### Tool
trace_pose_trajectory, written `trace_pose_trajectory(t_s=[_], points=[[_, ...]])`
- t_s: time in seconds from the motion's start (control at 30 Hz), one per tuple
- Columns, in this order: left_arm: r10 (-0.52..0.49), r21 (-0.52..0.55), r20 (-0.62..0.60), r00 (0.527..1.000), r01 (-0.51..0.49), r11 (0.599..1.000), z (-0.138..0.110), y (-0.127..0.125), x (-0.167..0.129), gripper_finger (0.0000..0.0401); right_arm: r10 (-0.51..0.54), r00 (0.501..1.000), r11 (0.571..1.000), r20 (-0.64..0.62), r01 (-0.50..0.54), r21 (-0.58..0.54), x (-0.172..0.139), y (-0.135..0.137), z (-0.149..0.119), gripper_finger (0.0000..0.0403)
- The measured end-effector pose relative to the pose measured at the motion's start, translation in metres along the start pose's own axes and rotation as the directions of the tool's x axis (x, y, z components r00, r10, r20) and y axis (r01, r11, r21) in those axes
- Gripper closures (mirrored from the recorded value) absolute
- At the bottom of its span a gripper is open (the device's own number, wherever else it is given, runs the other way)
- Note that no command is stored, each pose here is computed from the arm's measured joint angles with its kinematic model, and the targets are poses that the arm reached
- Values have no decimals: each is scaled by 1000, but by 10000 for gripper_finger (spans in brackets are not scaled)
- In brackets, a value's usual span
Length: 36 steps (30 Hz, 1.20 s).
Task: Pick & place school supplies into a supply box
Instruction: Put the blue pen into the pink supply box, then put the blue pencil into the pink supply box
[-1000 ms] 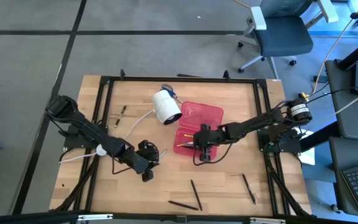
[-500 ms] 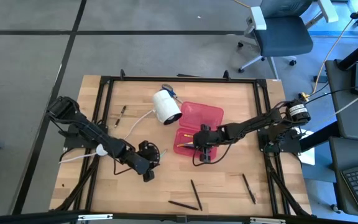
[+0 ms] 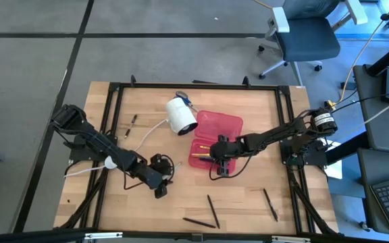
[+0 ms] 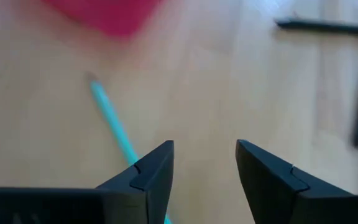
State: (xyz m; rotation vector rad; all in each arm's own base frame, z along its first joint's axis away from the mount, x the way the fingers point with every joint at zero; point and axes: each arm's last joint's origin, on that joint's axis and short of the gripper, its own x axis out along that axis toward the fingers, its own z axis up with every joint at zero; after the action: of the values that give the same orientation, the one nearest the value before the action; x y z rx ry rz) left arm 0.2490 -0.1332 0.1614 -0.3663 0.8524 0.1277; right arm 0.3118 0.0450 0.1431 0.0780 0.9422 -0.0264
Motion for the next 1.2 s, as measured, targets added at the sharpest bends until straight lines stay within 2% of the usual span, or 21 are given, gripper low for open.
trace_pose_trajectory(t_s=[0.17, 0.43, 0.57, 0.7, 0.9, 1.2], points=[[-31, -45, -34, 999, 29, 999, 0, 0, 0, 237, -1, 1000, 1000, -2, 1, -1, 0, 0, 0, 306], [101, -214, -134, 986, -129, 968, -4, 18, 2, 248, -1, 1000, 1000, -2, 1, -4, 0, 0, 0, 306], [90, -272, -182, 979, -138, 952, -4, 21, 2, 254, -1, 1000, 1000, -2, 1, -4, 0, 0, 0, 306], [80, -272, -198, 977, -133, 953, 1, 15, 3, 262, -1, 1000, 1000, -2, 1, -28, 0, 0, 0, 306], [194, -216, -356, 914, -282, 935, 3, 8, 14, 274, -14, 1000, 1000, -1, 14, -23, 0, -3, 0, 306], [189, -229, -445, 875, -316, 921, 3, -3, 35, 275, -23, 1000, 1000, -1, 23, -10, 0, -8, 1, 306]])
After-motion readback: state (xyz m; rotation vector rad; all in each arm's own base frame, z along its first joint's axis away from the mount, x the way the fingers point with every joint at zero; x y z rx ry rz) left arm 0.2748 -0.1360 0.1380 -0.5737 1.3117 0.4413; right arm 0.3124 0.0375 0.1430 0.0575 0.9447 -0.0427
